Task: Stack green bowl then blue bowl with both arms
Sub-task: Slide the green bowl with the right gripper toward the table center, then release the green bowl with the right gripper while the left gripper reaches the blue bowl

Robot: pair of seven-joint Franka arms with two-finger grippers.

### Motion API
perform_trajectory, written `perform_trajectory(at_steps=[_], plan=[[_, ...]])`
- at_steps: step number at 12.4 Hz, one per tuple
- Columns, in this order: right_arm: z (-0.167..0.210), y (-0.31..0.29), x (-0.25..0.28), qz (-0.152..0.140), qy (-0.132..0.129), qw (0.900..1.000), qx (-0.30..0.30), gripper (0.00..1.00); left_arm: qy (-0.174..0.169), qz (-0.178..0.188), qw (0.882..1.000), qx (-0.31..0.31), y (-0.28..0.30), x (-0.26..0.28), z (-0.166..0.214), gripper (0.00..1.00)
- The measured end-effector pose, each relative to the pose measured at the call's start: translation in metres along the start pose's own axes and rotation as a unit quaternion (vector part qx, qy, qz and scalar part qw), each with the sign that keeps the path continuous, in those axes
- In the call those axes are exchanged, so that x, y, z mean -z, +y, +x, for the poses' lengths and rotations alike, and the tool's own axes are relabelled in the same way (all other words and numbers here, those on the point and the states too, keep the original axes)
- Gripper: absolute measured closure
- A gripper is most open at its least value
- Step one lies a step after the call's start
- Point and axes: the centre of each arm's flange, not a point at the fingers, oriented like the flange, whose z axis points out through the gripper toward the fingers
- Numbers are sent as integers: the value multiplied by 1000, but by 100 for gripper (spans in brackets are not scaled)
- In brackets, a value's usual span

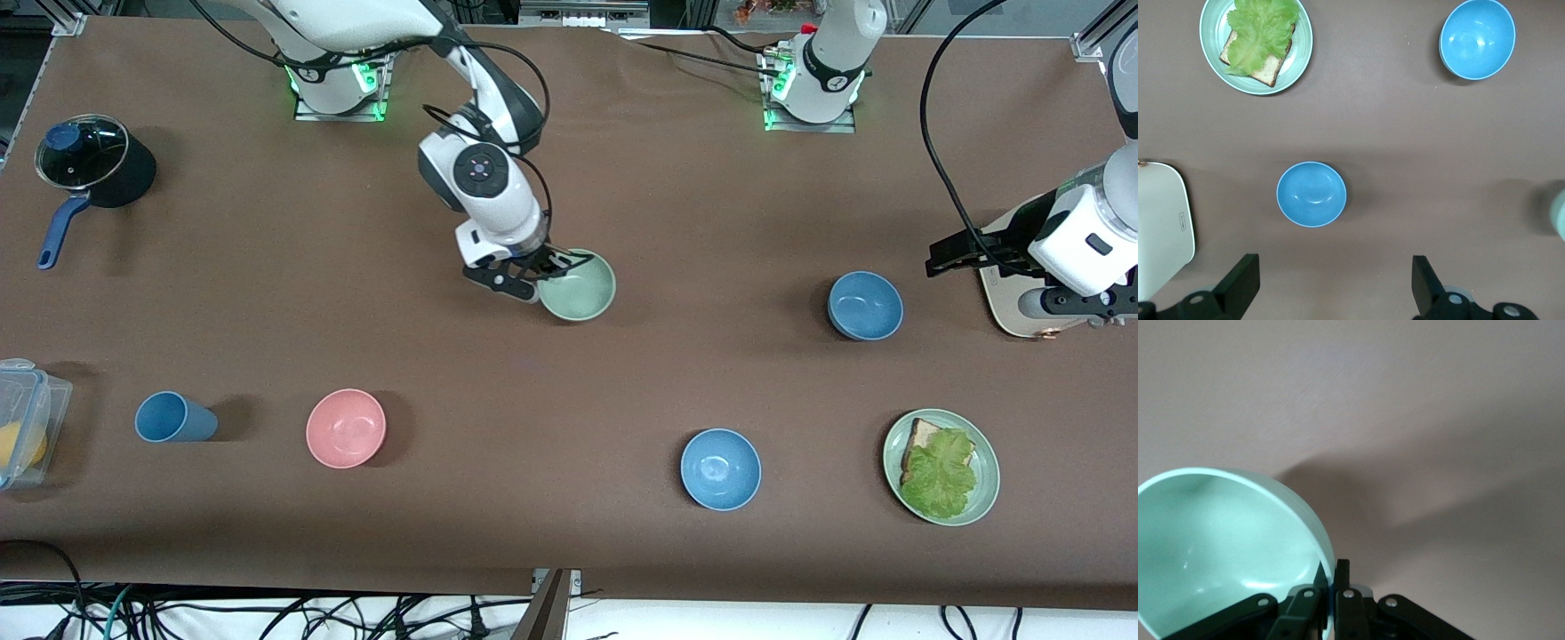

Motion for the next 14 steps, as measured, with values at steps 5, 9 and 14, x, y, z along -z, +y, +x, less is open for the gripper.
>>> perform_trajectory(at_steps=[5, 9, 14], plan=[[-8, -9, -22, 13, 5, 1000, -14, 69, -5, 0, 1000, 2, -2, -5, 2, 0], [69, 6, 57, -29, 55, 998, 19, 24, -7, 0, 1000, 6, -7, -18, 8, 0], [222, 130, 202, -57, 45, 991, 114, 0, -33, 0, 999, -33, -38, -79, 15, 0]])
